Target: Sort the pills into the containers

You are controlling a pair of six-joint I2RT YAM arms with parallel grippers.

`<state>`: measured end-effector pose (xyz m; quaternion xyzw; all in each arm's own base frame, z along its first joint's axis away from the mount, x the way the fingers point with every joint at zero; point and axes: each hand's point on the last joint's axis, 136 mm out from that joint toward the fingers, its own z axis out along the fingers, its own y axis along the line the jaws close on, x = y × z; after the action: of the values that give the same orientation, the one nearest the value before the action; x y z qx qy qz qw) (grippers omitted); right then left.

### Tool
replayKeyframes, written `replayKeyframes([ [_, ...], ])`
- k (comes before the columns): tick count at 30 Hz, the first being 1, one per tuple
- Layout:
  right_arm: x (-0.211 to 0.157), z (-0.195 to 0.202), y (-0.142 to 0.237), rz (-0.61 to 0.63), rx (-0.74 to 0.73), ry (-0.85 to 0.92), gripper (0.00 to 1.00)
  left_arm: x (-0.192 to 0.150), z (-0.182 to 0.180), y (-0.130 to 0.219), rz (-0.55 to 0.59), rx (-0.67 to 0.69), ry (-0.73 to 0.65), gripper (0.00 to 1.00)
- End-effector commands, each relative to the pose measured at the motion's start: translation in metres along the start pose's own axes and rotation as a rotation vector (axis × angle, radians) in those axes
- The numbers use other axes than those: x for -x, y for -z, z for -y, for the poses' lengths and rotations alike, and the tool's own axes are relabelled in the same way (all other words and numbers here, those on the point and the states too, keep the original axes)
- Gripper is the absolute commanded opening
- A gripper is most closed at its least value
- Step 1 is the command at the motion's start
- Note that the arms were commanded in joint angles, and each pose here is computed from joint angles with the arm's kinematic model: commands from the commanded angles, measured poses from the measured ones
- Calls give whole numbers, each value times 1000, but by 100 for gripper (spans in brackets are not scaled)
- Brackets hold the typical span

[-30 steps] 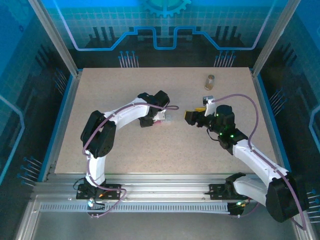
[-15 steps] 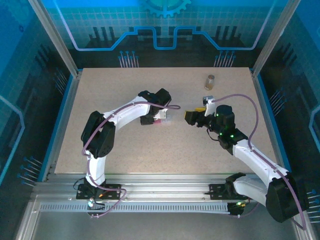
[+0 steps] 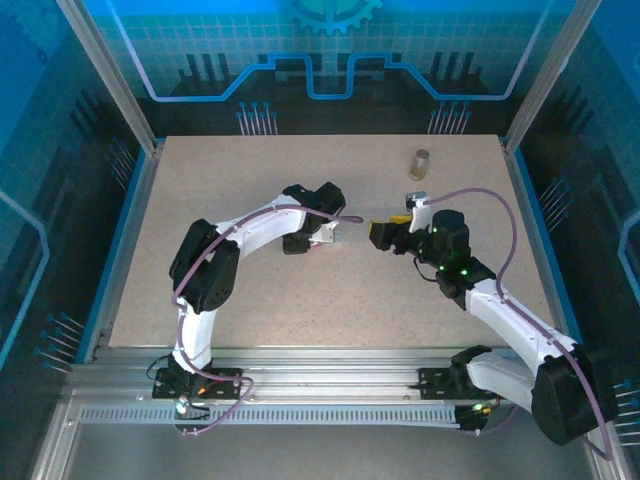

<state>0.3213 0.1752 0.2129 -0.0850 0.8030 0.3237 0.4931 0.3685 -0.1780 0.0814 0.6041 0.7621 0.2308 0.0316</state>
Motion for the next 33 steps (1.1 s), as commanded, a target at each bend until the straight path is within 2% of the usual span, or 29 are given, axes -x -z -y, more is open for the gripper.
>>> replayKeyframes([
  [1, 6, 4, 4, 35, -11, -1, 79, -4, 7, -2, -28, -19, -32, 0],
  [23, 5, 4, 3, 35, -9, -4, 82, -17, -4, 8, 5, 16, -40, 0],
  [25, 4, 4, 3, 34, -9, -5, 84, -15, -4, 7, 5, 19, -41, 0],
  [26, 5, 4, 3, 34, -7, -5, 99, -14, -6, 6, 7, 27, -37, 0],
  [33, 5, 3, 3, 32, -2, -6, 100, -11, -16, 11, 20, 63, -36, 0],
])
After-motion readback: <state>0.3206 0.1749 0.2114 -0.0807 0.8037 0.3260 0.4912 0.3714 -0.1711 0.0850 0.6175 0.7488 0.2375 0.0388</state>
